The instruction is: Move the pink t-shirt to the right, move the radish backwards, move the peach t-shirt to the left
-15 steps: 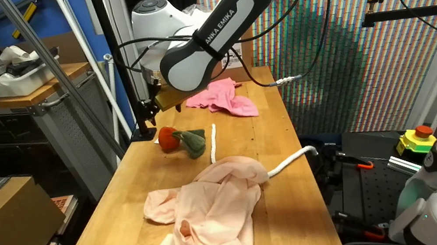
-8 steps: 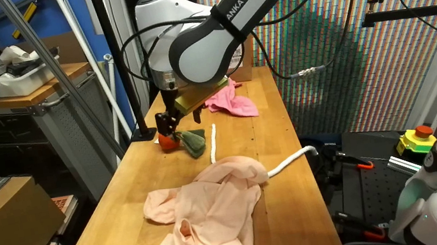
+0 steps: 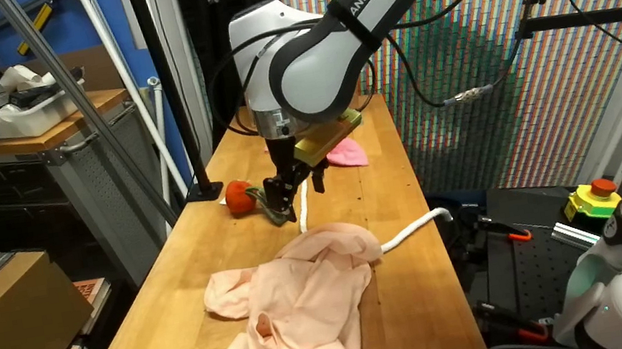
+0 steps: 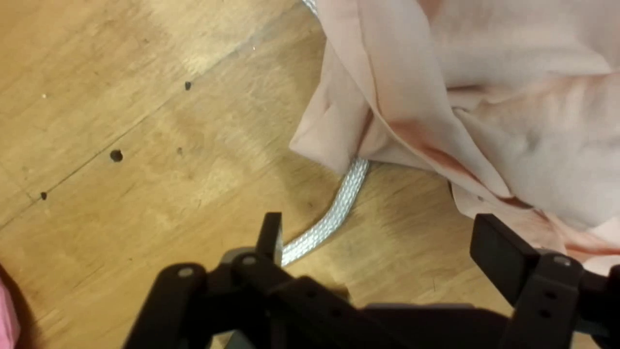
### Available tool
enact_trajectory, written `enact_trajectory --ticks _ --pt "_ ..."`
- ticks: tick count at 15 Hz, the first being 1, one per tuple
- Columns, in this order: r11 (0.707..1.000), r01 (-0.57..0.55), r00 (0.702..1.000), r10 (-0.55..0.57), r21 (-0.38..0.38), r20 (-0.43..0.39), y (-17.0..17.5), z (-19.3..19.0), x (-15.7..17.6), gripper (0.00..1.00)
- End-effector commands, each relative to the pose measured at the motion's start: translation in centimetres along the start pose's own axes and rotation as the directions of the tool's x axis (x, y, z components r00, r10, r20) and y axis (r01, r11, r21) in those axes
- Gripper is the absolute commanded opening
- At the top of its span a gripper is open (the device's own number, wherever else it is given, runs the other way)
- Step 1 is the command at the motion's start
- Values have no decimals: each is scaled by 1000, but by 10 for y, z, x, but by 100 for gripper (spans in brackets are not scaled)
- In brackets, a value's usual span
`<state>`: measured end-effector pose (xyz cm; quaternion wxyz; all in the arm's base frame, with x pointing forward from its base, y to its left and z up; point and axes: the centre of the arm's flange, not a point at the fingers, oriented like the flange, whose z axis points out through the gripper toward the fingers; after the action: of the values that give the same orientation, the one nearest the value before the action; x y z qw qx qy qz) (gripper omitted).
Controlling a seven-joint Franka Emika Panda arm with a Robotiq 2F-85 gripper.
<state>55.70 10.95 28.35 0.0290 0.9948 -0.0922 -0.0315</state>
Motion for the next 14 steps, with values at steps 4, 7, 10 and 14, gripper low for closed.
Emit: enact_trajectory --ticks 4,7,10,14 --pt "966 197 974 -212 166 78 11 -15 -47 100" --pt "944 254 953 -281 210 113 11 -15 -61 100" --pt "938 285 943 -311 196 120 11 -5 -70 100" --pt "931 314 930 -341 188 134 5 15 -79 100"
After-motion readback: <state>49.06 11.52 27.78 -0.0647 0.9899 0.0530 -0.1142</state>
